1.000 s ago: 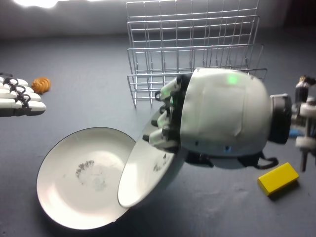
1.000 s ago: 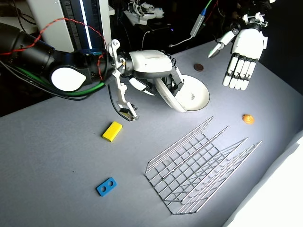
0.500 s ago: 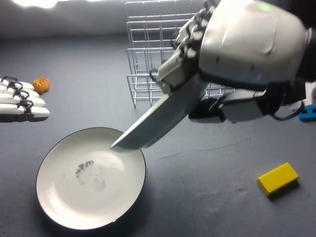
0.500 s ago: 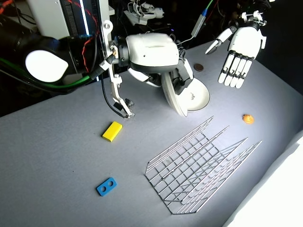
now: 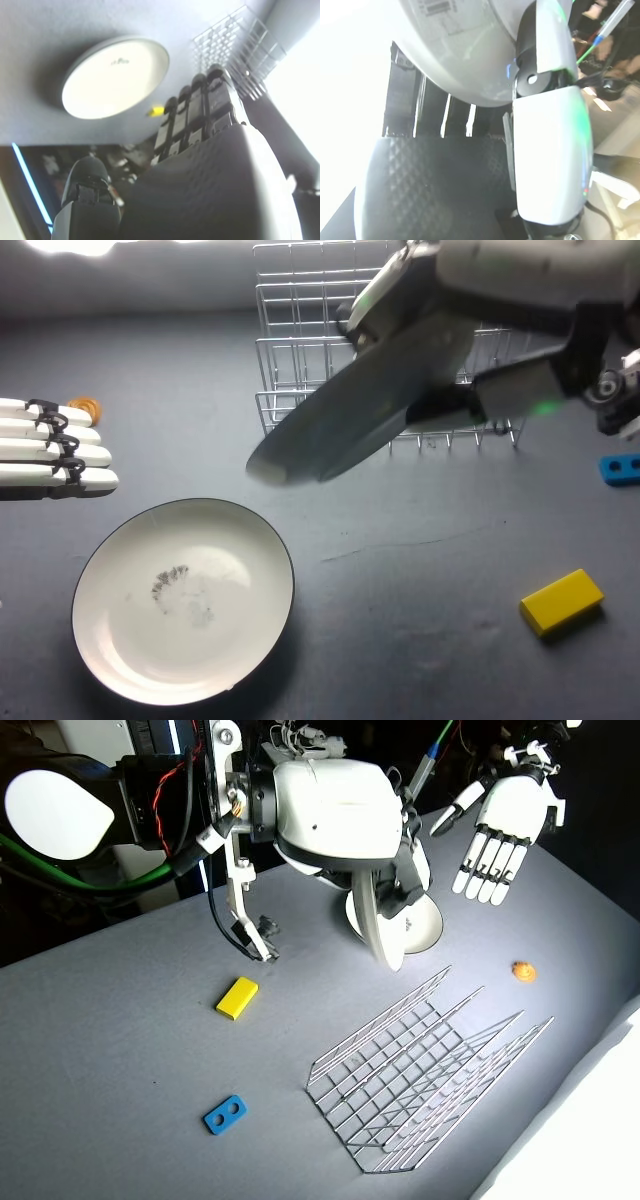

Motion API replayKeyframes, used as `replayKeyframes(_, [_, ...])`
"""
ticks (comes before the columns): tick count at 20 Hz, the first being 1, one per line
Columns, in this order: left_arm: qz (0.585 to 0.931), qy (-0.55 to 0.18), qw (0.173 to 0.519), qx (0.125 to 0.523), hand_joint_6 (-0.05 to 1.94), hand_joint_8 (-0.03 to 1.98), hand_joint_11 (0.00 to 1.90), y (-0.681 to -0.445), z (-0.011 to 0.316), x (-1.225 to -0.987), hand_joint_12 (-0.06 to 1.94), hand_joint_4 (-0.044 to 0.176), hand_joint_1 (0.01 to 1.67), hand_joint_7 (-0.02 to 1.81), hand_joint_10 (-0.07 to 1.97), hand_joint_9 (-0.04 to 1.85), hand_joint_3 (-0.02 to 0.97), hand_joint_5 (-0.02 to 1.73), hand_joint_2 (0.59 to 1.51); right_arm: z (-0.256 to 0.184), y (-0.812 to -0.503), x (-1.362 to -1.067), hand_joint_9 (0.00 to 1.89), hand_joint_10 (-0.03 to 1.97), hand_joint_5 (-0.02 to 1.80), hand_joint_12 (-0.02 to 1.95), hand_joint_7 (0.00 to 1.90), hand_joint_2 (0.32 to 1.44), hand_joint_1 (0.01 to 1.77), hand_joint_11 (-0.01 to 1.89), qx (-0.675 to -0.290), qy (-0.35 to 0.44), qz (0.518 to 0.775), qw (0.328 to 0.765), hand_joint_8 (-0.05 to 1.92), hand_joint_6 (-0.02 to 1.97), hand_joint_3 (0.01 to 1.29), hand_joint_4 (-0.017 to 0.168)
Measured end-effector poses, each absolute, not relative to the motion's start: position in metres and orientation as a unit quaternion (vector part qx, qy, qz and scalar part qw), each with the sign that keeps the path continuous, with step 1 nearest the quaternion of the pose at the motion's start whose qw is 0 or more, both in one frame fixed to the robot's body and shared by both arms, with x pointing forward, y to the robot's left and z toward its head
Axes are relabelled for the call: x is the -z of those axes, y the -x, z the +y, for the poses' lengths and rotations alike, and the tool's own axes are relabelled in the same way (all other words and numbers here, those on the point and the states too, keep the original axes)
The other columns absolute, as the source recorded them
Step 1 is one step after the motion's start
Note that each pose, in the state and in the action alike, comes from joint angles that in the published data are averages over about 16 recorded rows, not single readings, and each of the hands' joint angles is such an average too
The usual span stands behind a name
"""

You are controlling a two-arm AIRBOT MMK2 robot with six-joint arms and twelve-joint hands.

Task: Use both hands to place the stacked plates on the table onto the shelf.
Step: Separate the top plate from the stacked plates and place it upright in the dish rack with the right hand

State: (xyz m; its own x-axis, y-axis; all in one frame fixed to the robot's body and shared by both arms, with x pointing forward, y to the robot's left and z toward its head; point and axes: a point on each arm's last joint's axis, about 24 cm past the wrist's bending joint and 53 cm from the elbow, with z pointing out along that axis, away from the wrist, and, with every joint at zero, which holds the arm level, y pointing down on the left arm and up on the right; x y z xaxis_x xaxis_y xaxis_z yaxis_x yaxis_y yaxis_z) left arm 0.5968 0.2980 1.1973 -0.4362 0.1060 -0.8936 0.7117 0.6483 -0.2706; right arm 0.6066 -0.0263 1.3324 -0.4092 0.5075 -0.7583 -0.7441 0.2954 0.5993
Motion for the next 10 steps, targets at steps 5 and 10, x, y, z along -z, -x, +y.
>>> replayKeyframes(5, [0.776, -0.272, 0.46, 0.334, 0.01, 0.01, 0.02, -0.593, 0.292, -1.196, -0.01, 0.003, 0.02, 0.02, 0.01, 0.02, 0.011, 0.02, 1.186, -0.046, -0.632, -1.341, 1.38, -0.01, 0.95, 1.06, 1.14, 0.96, 1.21, 0.91, -0.6, 0.038, 0.608, 0.518, 0.71, 1.01, 0.01, -0.001])
replayKeyframes(10, [0.777, -0.27, 0.452, 0.344, 0.01, 0.01, 0.02, -0.59, 0.289, -1.194, -0.01, 0.004, 0.02, 0.02, 0.01, 0.02, 0.011, 0.02, 1.186, -0.062, -0.655, -1.347, 1.37, -0.01, 0.95, 1.07, 1.13, 0.96, 1.21, 0.9, -0.612, -0.007, 0.606, 0.509, 0.72, 1.01, 0.01, 0.001])
